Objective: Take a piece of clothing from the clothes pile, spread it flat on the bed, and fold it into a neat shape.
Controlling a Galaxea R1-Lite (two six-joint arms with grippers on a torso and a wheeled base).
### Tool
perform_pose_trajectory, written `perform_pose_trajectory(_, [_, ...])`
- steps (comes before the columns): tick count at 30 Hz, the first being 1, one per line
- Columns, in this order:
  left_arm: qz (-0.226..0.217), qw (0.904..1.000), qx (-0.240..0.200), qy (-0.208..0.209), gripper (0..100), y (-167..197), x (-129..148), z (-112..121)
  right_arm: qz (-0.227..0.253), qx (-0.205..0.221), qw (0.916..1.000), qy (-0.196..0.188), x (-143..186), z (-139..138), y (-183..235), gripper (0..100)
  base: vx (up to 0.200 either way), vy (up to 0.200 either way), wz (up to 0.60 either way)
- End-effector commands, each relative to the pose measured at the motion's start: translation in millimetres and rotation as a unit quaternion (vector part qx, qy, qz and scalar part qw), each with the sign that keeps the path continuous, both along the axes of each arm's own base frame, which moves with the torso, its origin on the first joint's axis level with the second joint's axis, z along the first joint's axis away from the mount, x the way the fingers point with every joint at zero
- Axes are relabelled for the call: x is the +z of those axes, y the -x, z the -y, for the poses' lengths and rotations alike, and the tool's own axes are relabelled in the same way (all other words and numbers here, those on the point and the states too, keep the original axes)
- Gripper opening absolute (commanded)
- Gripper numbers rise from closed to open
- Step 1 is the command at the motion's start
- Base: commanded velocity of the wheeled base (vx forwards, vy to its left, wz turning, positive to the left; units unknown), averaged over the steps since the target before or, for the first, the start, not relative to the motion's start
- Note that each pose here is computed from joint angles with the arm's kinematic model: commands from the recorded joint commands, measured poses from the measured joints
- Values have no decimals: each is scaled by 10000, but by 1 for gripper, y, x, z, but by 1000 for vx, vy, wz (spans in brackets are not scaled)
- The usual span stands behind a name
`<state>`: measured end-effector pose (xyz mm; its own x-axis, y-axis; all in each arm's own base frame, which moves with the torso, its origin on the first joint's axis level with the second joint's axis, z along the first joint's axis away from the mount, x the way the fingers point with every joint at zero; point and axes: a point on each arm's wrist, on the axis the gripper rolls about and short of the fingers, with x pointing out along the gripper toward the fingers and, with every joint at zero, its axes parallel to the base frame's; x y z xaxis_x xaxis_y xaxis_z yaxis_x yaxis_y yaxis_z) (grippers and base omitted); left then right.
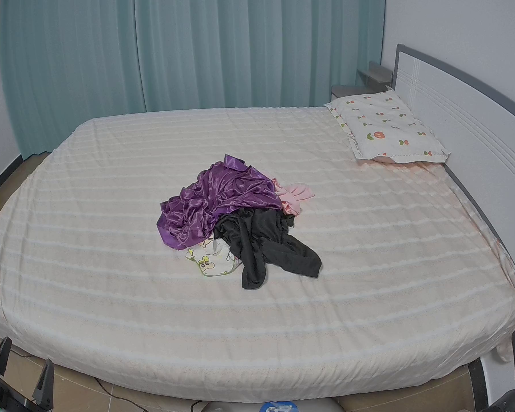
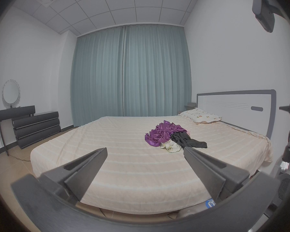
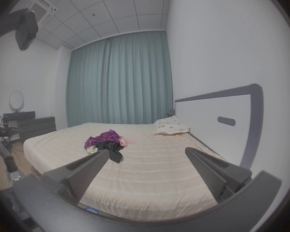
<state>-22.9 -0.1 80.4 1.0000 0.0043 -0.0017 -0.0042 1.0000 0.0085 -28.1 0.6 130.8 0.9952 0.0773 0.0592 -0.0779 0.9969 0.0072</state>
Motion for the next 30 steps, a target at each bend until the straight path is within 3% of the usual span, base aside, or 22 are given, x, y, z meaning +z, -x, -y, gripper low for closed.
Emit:
perform_pose_trajectory(1, [-76,10000,-6,5,100,-1,-4,0,-1395,571,9884,-165,31,-4,-49,100,0,0,0])
perform_pose_trajectory(3, [-68,10000,-6,-3,100,-1,-4,0,-1916,861,9774,-239,35,-7,-81,100,0,0,0])
perform_pose_trajectory(8, [-76,10000,-6,12,100,-1,-4,0,-2513,1150,9605,-324,39,-18,-139,100,0,0,0])
perform_pose_trajectory(9, [-84,10000,-6,5,100,-1,-4,0,-2802,1204,9511,-496,34,-25,-164,100,0,0,0])
perform_pose_trajectory(10, [-84,10000,-6,5,100,-1,-4,0,-2865,1225,9488,-528,32,-27,-170,100,0,0,0])
perform_pose_trajectory(12, [-76,10000,-6,12,100,-1,-4,0,-3254,1363,9330,-704,18,-43,-205,100,0,0,0])
perform_pose_trajectory(15, [-76,10000,-6,12,100,-1,-4,0,-3494,1377,9220,-943,-3,-63,-245,100,0,0,0])
perform_pose_trajectory(19, [-76,10000,2,-3,100,-1,-4,0,-3545,1263,9200,-1098,-28,-84,-280,100,0,0,0])
perform_pose_trajectory(22, [-76,10000,2,5,100,-1,-4,0,-3506,1036,9233,-1174,-63,-108,-320,100,0,0,0])
perform_pose_trajectory(30, [-76,10000,9,-3,100,-1,-4,0,-3471,863,9222,-1468,-101,-145,-382,100,0,0,0])
